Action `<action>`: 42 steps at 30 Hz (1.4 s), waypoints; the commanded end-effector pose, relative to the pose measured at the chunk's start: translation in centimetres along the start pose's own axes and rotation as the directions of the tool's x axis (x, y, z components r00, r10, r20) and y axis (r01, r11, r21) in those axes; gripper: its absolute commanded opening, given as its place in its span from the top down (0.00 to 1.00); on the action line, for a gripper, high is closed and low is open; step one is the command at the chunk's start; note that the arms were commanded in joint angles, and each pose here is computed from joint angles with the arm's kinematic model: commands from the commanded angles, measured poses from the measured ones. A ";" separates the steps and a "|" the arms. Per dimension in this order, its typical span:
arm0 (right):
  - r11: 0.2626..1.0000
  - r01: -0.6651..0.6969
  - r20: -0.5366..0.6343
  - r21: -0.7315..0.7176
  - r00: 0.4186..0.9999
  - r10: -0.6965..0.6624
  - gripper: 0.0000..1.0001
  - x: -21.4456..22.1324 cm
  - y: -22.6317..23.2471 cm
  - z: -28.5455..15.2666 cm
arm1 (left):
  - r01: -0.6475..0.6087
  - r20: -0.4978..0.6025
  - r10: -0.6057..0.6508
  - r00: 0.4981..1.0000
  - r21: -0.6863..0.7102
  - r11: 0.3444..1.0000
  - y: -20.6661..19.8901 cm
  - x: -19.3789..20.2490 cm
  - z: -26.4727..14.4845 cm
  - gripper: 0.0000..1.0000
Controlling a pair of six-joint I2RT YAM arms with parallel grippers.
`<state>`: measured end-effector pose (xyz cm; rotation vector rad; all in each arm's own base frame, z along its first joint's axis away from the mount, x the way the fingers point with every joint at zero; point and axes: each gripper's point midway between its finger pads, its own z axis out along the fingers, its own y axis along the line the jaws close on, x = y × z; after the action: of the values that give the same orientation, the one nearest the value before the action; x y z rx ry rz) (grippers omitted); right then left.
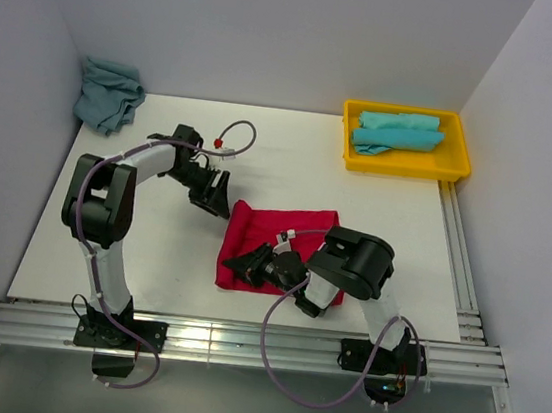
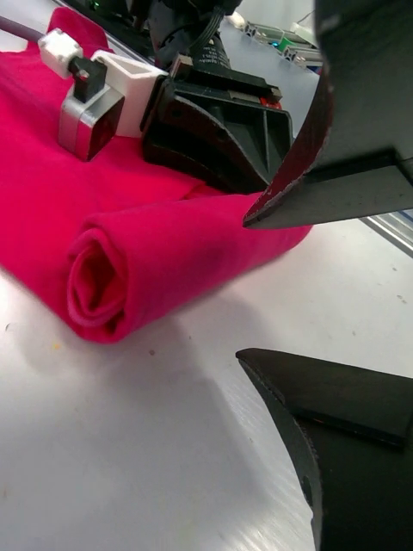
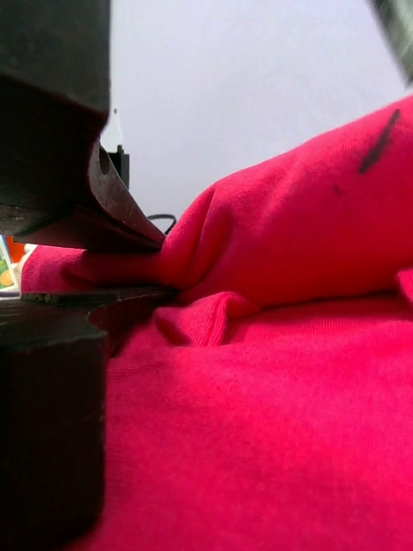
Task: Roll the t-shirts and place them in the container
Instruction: Roll the tshirt
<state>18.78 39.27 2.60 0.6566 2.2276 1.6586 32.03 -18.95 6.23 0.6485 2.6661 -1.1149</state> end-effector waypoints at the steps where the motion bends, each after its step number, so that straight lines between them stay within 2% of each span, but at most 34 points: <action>1: 0.975 -0.088 -0.057 -0.206 0.995 0.078 0.76 0.7 4.1 -0.5 | -0.065 0.019 0.064 0.998 0.059 0.996 -1.3 -0.2 1.6 0.37; 13: 0.984 -0.104 -0.047 -0.147 0.994 0.098 0.76 0.5 2.2 0.0 | -0.083 0.004 0.083 0.997 0.068 0.994 -1.5 0.1 4.4 0.36; 17: 0.990 -0.080 -0.037 -0.119 0.996 0.076 0.76 0.5 2.2 0.1 | -0.065 -0.003 0.065 0.998 0.019 0.998 -1.0 -0.3 5.0 0.41; 20: 0.996 -0.049 -0.022 -0.077 0.999 0.048 0.75 0.4 2.0 0.1 | -0.039 -0.024 0.038 0.999 -0.020 0.999 -0.5 -0.4 5.5 0.54; 21: 0.999 -0.039 -0.011 -0.026 0.999 0.039 0.72 0.2 1.0 0.1 | -0.035 -0.025 0.034 0.999 -0.034 0.999 -0.3 -0.6 5.5 0.59; 22: 1.000 -0.027 0.005 -0.004 1.000 0.027 0.70 0.0 0.8 0.1 | -0.021 -0.027 0.019 0.999 -0.073 0.997 0.1 -0.7 5.5 0.70; 23: 1.000 0.003 0.014 -0.006 1.000 -0.002 0.66 0.0 1.6 -0.1 | -0.014 -0.027 0.011 1.000 -0.102 0.995 0.6 -0.7 5.4 0.74; 24: 0.996 0.016 0.024 0.085 1.000 -0.018 0.64 -0.2 -0.2 -0.3 | -0.013 -0.024 0.010 1.000 -0.131 0.991 0.8 -1.0 5.1 0.78; 25: 0.992 0.052 0.040 0.116 0.998 -0.057 0.61 -0.5 -0.4 -0.3 | -0.015 -0.029 0.010 1.000 -0.177 0.984 1.5 -1.0 5.1 0.87; 26: 0.991 0.070 0.061 0.115 0.995 -0.077 0.57 -0.8 0.8 -0.5 | -0.013 -0.038 0.005 0.999 -0.201 0.980 1.7 -0.9 4.9 0.90; 27: 0.973 0.091 0.062 0.212 0.992 -0.106 0.55 -0.7 -0.7 -0.7 | -0.016 -0.037 0.008 0.999 -0.220 0.975 1.9 -1.1 4.7 0.93; 29: 0.955 0.148 0.107 0.258 0.978 -0.180 0.48 -1.4 0.3 -1.0 | -0.020 -0.045 0.008 0.999 -0.269 0.963 2.5 -1.1 4.4 0.99; 30: 0.912 0.174 0.096 0.371 0.970 -0.224 0.47 -1.3 -1.6 -1.9 | -0.025 -0.045 0.012 0.999 -0.284 0.958 2.5 -1.2 4.2 1.00; 32: 0.884 0.218 0.149 0.414 0.942 -0.302 0.44 -2.1 0.6 -1.9 | -0.032 -0.049 0.017 0.999 -0.323 0.946 2.9 -1.2 4.0 1.00; 33: 0.836 0.231 0.141 0.498 0.929 -0.341 0.43 -2.3 0.5 -2.4 | -0.035 -0.052 0.019 0.998 -0.335 0.941 2.9 -1.2 3.8 1.00; 36: 0.735 0.273 0.156 0.620 0.876 -0.457 0.43 -2.7 2.3 -3.9 | -0.050 -0.064 0.028 0.998 -0.373 0.926 3.0 -1.1 3.6 1.00; 40: 0.634 0.326 0.134 0.701 0.813 -0.567 0.44 -2.6 4.6 -4.6 | -0.030 -0.073 0.000 0.997 -0.412 0.910 2.8 -0.9 3.7 1.00; 42: 0.604 0.339 0.117 0.722 0.800 -0.588 0.48 -2.4 6.0 -4.5 | -0.036 -0.074 0.005 0.997 -0.431 0.901 2.8 -1.0 3.5 1.00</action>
<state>19.58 39.84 9.79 0.4706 2.4014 0.7331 32.07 -22.46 2.58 0.6602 2.8303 -0.7413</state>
